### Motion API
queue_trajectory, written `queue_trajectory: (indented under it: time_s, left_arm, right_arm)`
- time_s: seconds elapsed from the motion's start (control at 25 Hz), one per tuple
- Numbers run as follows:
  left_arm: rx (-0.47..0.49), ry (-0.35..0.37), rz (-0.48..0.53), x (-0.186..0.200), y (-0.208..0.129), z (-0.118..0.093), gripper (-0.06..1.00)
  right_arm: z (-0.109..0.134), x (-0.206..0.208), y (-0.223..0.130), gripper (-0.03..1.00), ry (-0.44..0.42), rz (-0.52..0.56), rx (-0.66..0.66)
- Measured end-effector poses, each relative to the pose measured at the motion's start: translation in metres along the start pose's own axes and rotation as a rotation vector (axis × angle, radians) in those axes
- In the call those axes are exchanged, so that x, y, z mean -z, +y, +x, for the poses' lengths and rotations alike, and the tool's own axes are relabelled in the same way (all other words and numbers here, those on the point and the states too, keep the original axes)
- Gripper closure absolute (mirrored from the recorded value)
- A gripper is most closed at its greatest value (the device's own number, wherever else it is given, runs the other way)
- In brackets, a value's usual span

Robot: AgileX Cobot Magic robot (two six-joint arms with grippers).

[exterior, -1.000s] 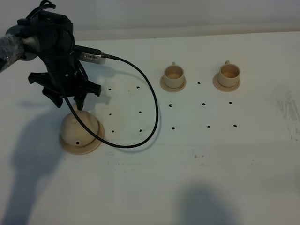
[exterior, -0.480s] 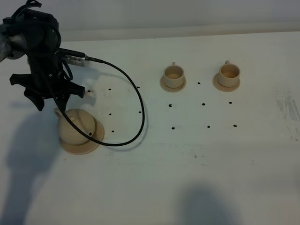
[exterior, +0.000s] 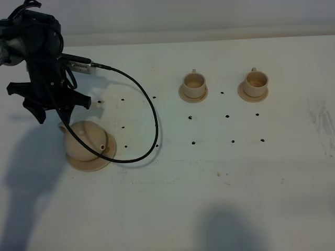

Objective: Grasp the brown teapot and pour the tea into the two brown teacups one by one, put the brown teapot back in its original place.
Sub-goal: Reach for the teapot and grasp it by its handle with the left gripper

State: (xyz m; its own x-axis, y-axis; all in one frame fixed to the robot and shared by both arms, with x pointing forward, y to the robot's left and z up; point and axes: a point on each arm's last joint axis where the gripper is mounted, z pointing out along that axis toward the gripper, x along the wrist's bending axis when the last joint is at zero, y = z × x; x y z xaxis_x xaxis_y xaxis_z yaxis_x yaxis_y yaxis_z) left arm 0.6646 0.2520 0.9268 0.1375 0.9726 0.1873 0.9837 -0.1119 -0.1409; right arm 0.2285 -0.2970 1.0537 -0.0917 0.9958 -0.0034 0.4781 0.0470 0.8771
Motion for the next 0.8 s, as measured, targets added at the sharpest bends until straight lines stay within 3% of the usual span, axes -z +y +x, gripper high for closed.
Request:
queue_trajectory:
  time_s: [0.36, 0.8]
  left_arm:
    - [0.015, -0.003, 0.034, 0.004, -0.023, 0.013, 0.46]
    - [0.01, -0.009, 0.109, -0.003, -0.053, 0.013, 0.46]
  right_arm:
    - [0.0, 0.0, 0.0, 0.53, 0.0, 0.0, 0.0]
    - [0.0, 0.0, 0.0, 0.53, 0.0, 0.0, 0.0]
